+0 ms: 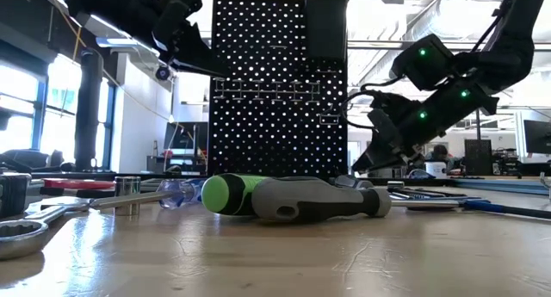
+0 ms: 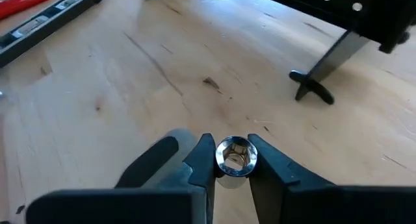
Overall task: Hang tools onto peg board
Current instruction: Put the socket wrench into the pegboard bin
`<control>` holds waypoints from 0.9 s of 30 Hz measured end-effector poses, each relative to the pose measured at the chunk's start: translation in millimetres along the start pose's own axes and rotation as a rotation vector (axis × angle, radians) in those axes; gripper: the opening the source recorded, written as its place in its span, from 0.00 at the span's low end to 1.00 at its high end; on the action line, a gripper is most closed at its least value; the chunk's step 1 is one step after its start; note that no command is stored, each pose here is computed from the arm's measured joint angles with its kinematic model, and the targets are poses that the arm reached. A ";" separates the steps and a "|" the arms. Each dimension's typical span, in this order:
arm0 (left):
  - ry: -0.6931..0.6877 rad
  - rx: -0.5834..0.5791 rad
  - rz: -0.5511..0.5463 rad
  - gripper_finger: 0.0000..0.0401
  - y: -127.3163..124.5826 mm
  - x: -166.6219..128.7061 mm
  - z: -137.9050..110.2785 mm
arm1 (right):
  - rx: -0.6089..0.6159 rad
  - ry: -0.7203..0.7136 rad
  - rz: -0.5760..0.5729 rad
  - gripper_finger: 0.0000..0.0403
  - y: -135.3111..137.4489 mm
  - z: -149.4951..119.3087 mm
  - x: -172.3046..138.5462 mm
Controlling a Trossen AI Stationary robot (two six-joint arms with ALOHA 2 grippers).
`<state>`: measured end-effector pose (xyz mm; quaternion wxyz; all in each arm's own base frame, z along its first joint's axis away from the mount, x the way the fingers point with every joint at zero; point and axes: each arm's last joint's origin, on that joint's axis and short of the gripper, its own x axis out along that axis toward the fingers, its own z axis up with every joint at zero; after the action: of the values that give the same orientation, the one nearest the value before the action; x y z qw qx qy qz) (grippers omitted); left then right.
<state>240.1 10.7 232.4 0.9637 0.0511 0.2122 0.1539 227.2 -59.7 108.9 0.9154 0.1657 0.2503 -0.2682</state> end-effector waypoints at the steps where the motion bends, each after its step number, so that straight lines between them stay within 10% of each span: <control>1: 0.005 0.002 0.000 0.32 -0.4 1.2 -0.8 | -0.005 -0.007 0.006 0.14 0.5 0.7 0.0; 27: -0.135 0.045 -0.023 0.32 -19.8 67.0 -17.7 | -0.052 -0.381 0.552 0.14 39.8 52.6 -49.8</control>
<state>295.9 13.8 186.8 0.9761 0.0805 0.1505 0.1344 233.1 -30.5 186.0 0.9877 0.1507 0.0270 -0.0301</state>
